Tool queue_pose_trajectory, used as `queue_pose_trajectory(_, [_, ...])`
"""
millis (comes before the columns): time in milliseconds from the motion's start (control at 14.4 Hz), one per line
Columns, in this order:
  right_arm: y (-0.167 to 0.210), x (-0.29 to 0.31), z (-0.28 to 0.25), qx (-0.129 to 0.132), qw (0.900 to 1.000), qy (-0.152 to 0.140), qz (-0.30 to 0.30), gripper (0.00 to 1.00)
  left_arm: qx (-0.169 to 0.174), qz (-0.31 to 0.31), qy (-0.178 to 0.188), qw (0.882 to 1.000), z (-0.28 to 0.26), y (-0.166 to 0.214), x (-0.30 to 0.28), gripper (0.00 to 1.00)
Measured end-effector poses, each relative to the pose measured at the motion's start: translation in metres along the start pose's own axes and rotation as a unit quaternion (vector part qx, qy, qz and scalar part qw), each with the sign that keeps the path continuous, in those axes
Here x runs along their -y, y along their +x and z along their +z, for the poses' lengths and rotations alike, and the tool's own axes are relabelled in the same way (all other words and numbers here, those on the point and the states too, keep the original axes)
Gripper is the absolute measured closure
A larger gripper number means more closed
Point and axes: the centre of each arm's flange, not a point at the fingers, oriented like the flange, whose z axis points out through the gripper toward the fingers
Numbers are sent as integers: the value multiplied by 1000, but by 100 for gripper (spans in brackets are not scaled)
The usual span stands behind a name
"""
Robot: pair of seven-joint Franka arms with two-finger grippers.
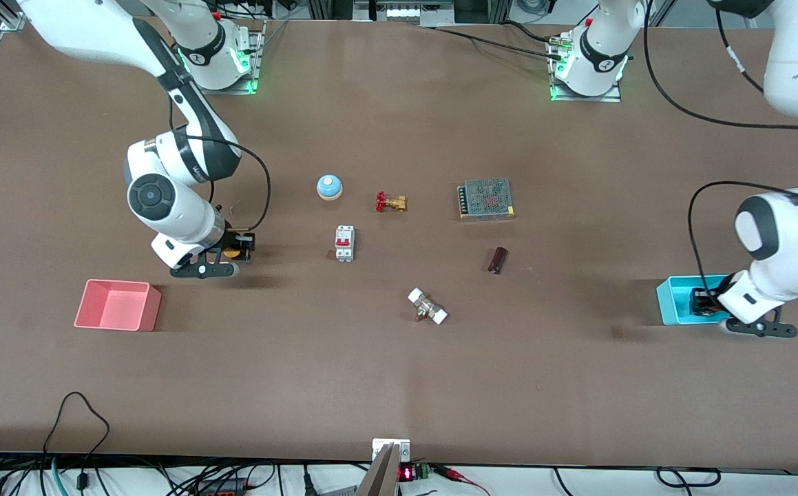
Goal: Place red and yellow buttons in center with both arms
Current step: 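Carry the yellow button with the right gripper while the left gripper carries the red button, then lower and release the yellow button while the left gripper releases the red button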
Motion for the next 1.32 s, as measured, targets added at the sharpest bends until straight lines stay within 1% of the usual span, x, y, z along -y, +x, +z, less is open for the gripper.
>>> queue_pose_trajectory(138, [1,3,9,-2,1000,-2,-9,65,24,8,-7,1000,-41,2,-14,65])
queue_pose_trajectory(208, [1,5,13,-3,1000,-1,-11,65,36,9,-9,999,-59,4,-32,65])
queue_pose_trajectory(346, [1,7,19,-2,1000,0,-13,65,56,10,-10,998,-85,13,-89,65])
queue_pose_trajectory(554, [1,8,22,-1,1000,1,-6,65,79,28,-6,996,-84,17,-192,65])
queue_pose_trajectory(762, [-1,17,22,-2,1000,1,1,65,102,35,-1,994,-58,5,-261,65])
queue_pose_trajectory(900, [-2,22,22,-3,1000,1,1,65,98,22,2,995,-28,-8,-293,65])
queue_pose_trajectory(1108, [-2,22,22,-4,1000,2,3,65,83,-4,2,996,12,-34,-322,65])
queue_pose_trajectory(1315, [-2,23,23,-3,1000,2,3,65,55,-28,-4,998,39,-56,-339,65])
